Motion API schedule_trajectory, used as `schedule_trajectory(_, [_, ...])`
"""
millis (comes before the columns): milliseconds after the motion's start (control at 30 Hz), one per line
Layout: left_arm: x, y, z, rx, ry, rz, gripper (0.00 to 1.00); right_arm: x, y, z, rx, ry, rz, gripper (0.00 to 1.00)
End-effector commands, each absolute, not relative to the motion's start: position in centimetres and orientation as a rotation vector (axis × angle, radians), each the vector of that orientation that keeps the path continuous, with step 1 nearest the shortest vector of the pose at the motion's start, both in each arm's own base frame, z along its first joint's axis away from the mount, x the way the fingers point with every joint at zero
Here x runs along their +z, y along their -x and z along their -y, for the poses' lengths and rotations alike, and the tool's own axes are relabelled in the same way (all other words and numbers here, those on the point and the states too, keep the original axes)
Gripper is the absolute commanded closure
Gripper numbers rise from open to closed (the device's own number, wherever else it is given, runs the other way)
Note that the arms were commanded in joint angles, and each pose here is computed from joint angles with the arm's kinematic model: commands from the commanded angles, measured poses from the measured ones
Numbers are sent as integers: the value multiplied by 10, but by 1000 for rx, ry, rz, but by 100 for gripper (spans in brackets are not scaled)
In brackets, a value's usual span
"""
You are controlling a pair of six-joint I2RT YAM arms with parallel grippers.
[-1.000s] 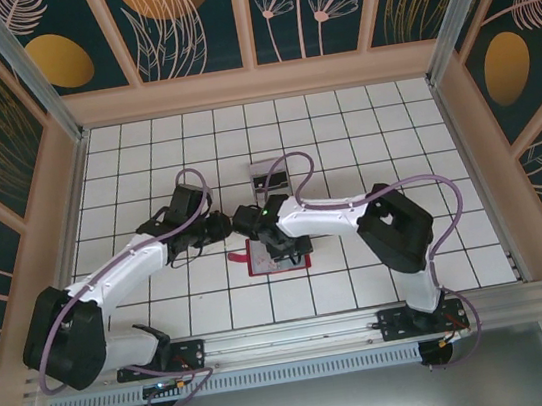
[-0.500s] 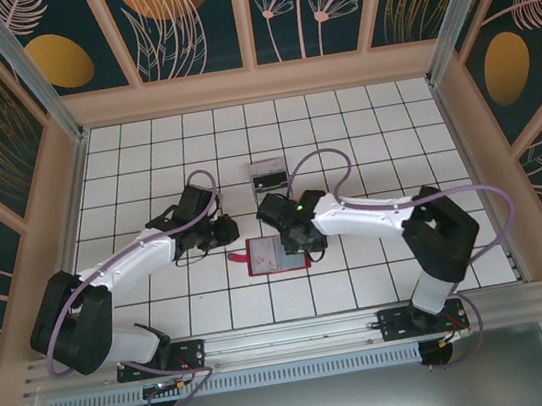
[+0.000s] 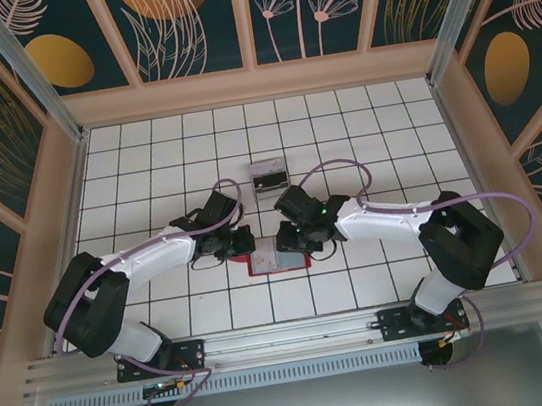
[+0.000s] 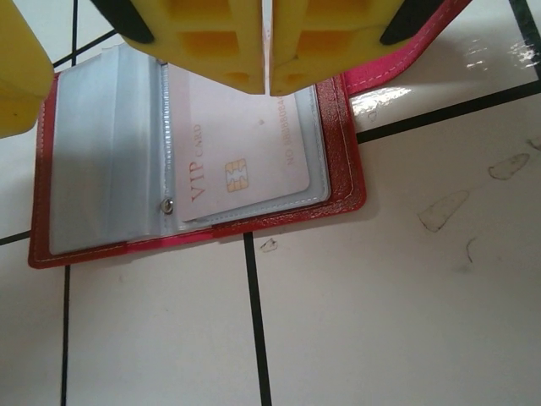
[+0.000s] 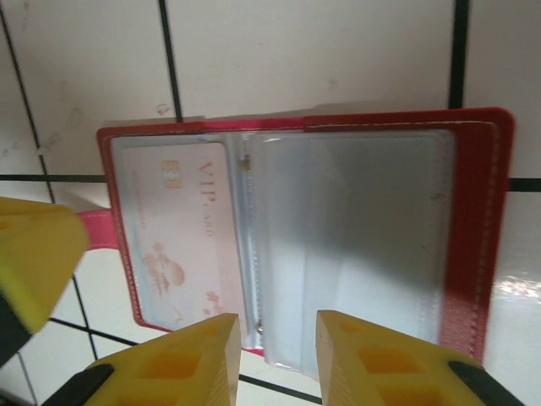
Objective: Take the credit cards out of the card holder
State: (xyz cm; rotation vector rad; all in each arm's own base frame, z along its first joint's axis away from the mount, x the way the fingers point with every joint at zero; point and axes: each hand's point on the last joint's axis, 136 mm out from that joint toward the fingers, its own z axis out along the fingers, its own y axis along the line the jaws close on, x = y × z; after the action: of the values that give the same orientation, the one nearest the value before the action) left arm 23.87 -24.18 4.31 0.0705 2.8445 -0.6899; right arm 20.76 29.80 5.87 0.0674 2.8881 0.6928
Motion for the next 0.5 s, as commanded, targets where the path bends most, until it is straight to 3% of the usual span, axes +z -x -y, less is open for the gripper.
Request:
schedule_trajectory(0, [45,-243,248,-701,-60,-2841,90,69,-213,-310,810,-83,-2846,71])
schedule_trajectory(467, [27,-237,248,-681,-83,-2890,97,54,-215,-319,808,-72,-2875,73])
